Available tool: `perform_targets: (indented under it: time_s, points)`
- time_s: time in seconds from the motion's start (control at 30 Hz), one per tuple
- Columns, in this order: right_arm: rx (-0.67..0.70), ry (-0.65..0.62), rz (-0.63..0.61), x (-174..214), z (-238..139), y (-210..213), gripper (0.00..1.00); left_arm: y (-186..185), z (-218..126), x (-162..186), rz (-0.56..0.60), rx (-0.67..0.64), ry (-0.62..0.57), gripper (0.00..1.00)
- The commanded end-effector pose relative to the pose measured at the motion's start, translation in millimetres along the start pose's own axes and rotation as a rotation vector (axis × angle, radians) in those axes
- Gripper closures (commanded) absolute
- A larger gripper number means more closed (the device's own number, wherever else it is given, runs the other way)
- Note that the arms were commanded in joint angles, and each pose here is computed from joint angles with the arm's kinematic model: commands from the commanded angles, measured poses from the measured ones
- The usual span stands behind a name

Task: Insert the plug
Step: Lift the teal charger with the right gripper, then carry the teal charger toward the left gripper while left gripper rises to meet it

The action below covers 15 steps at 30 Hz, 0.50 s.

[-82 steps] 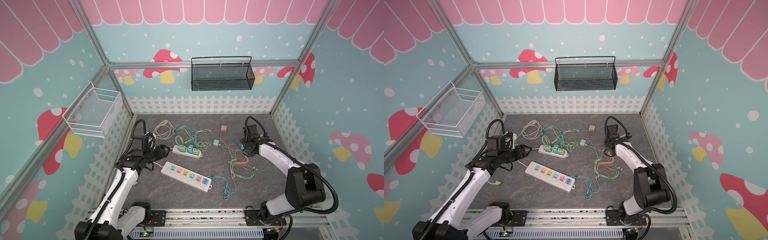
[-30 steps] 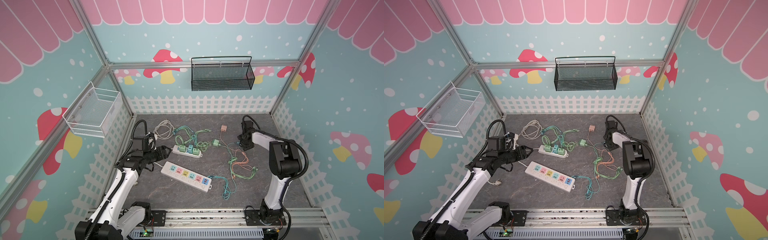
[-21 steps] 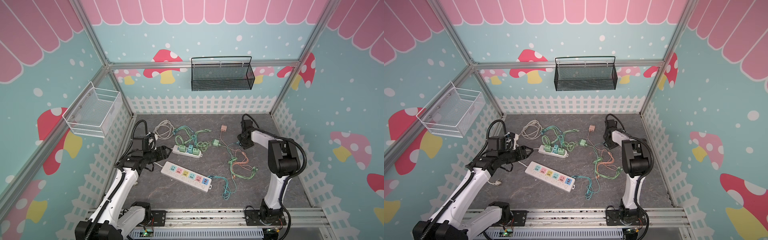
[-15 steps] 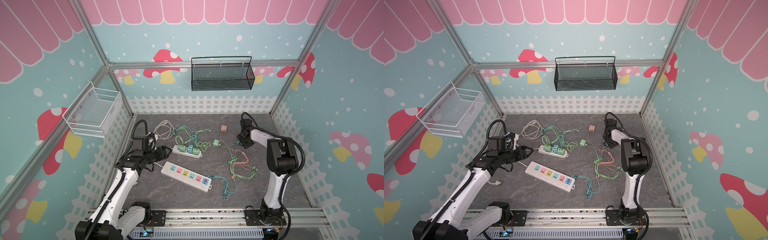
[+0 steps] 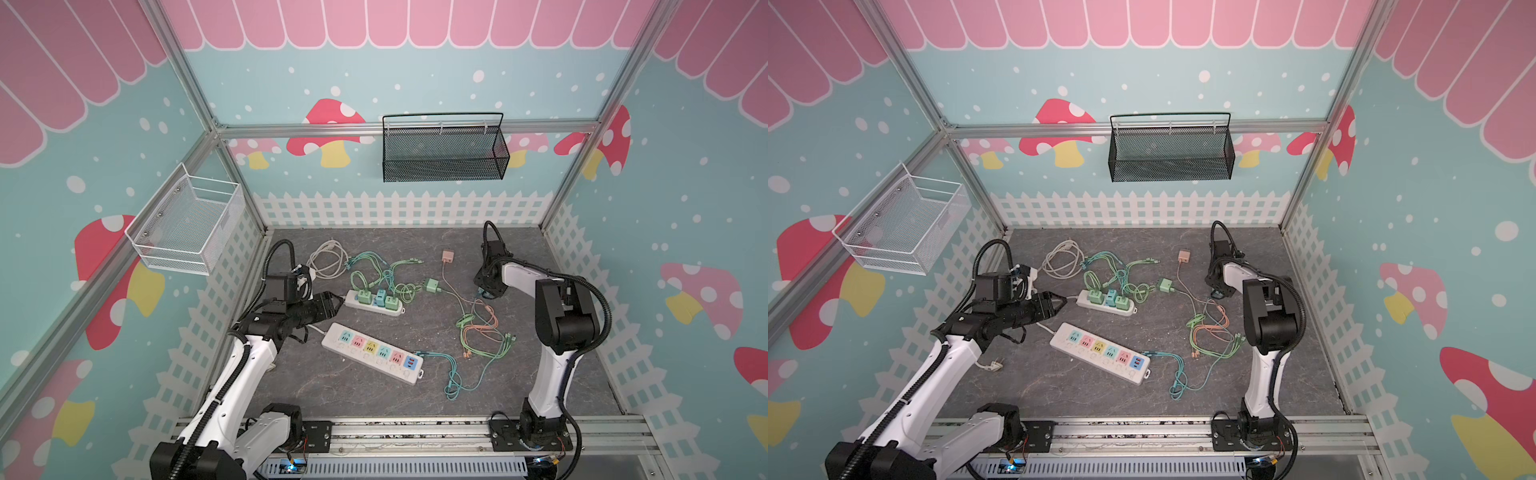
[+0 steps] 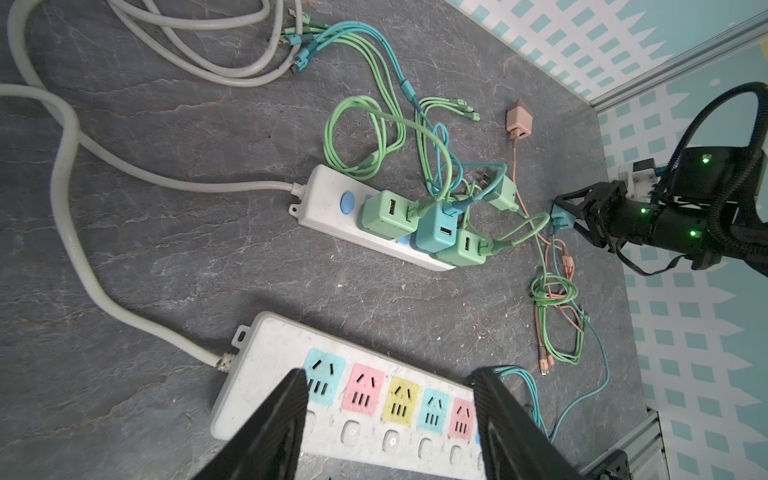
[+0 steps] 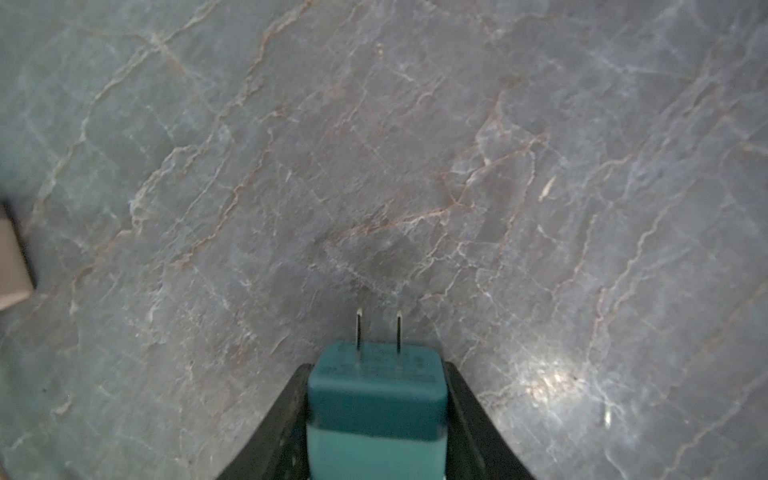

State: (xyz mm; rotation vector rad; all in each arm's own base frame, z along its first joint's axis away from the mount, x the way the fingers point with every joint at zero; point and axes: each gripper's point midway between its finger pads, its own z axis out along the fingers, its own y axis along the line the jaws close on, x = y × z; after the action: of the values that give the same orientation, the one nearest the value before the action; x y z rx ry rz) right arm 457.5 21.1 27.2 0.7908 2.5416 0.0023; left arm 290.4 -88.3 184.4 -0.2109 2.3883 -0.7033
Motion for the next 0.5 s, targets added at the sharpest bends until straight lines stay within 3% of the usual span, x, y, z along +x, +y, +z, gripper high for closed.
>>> perform_targets:
  time_s: [0.0, 0.47]
  points:
    - [-0.076, -0.047, -0.134, -10.0, -14.6, 9.3, 0.61, -3.1, -1.3, -0.3, 0.015, 0.014, 0.002, 0.37]
    - [-0.474, -0.351, -0.565, -35.0, -115.0, 71.7, 0.67, -14.8, -2.6, -2.8, -0.011, 0.075, -0.001, 0.37]
